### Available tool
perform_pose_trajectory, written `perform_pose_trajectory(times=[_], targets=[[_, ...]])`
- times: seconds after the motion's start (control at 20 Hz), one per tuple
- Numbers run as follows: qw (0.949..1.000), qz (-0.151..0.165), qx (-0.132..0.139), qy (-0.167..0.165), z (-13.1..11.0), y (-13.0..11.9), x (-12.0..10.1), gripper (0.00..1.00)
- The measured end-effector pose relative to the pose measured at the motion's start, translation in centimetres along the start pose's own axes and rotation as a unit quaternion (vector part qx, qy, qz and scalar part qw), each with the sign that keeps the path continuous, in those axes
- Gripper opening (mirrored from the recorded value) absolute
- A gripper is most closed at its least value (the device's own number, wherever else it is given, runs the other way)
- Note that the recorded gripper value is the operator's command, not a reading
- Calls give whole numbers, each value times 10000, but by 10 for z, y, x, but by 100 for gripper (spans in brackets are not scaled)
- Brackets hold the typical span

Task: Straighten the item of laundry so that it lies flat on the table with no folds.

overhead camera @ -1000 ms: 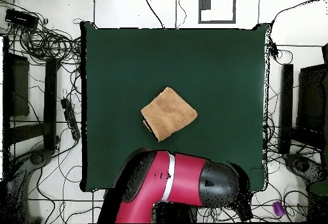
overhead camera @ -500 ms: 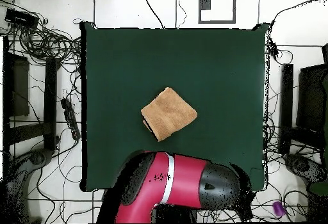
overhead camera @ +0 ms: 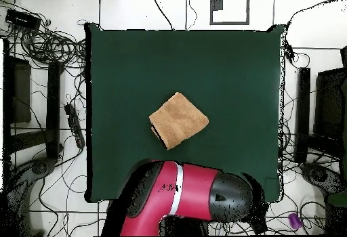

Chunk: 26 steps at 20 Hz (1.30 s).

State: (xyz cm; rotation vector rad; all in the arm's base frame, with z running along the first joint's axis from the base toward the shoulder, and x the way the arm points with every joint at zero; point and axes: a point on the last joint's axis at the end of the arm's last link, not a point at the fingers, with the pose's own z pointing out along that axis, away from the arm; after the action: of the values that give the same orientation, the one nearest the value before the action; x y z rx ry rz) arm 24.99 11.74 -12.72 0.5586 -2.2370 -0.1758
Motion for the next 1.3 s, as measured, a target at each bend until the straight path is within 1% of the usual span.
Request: perform_pose_trajectory(times=[0.25, 0.5, 0.85, 1.3], targets=[[9998, 23, -7, 177, -3, -1, 0, 100], [9997, 21, 1, 226, -4, -1, 0, 100], [9997, 13, 8, 227, -4, -1, 0, 100], [9998, -90, 63, 161, -2, -1, 0, 100]])
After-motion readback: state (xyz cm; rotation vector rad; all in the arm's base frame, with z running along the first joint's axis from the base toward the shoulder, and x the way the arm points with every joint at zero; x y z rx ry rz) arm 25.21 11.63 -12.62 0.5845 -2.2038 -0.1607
